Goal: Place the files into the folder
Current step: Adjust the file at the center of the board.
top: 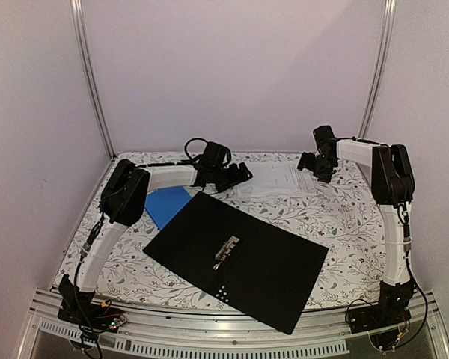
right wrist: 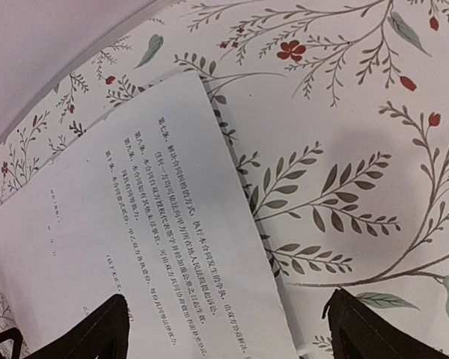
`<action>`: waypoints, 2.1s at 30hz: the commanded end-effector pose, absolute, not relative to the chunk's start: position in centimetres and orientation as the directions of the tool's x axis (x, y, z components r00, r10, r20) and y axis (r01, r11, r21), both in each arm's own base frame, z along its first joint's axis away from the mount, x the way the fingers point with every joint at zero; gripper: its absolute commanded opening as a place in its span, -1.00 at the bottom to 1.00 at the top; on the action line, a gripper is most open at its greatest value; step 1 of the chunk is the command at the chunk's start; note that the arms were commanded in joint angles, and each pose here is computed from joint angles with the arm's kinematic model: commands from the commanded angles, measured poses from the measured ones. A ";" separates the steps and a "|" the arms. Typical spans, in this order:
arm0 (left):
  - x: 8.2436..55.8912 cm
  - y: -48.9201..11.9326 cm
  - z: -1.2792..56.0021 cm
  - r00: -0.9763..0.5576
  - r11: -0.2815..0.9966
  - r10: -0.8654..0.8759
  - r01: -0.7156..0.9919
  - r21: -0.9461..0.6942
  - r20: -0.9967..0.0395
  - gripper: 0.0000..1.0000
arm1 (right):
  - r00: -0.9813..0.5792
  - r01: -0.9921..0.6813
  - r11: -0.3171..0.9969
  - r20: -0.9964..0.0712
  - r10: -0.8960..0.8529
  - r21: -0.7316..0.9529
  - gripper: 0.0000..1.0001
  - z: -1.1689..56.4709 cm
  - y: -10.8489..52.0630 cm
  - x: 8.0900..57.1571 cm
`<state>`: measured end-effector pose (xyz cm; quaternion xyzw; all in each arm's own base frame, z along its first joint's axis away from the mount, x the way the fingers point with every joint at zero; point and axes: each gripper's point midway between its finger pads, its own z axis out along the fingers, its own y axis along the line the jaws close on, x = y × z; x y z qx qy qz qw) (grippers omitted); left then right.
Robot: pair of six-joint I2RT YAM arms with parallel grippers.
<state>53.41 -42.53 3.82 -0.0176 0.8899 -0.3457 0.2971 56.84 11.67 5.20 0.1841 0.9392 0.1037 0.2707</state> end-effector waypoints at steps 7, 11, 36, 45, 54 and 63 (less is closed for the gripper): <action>52.0 -41.7 -0.9 -0.882 0.777 -0.222 0.098 -0.622 -0.416 0.79 | -0.838 0.308 0.866 -0.319 0.443 0.394 0.69 0.3 13.9 55.9; 51.8 -41.7 -0.7 -0.884 0.772 -0.213 0.108 -0.627 -0.415 0.78 | -0.839 0.297 0.841 -0.296 0.456 0.453 0.59 0.3 14.6 55.1; 50.8 -39.5 0.8 -0.876 0.752 -0.192 0.158 -0.640 -0.442 0.69 | -0.860 0.186 0.723 -0.245 0.447 0.665 0.09 4.0 16.2 51.0; 50.7 -38.9 0.7 -0.870 0.784 -0.162 0.173 -0.596 -0.467 0.69 | -0.837 0.239 0.721 -0.238 0.492 0.650 0.05 4.4 13.3 49.7; 50.6 -38.6 0.5 -0.868 0.797 -0.145 0.182 -0.576 -0.475 0.69 | -0.842 0.295 0.751 -0.210 0.496 0.591 0.05 2.8 12.2 47.8; 50.2 -39.0 0.0 -0.871 0.802 -0.128 0.190 -0.566 -0.475 0.69 | -0.866 0.290 0.729 -0.154 0.476 0.620 0.03 1.7 13.8 46.7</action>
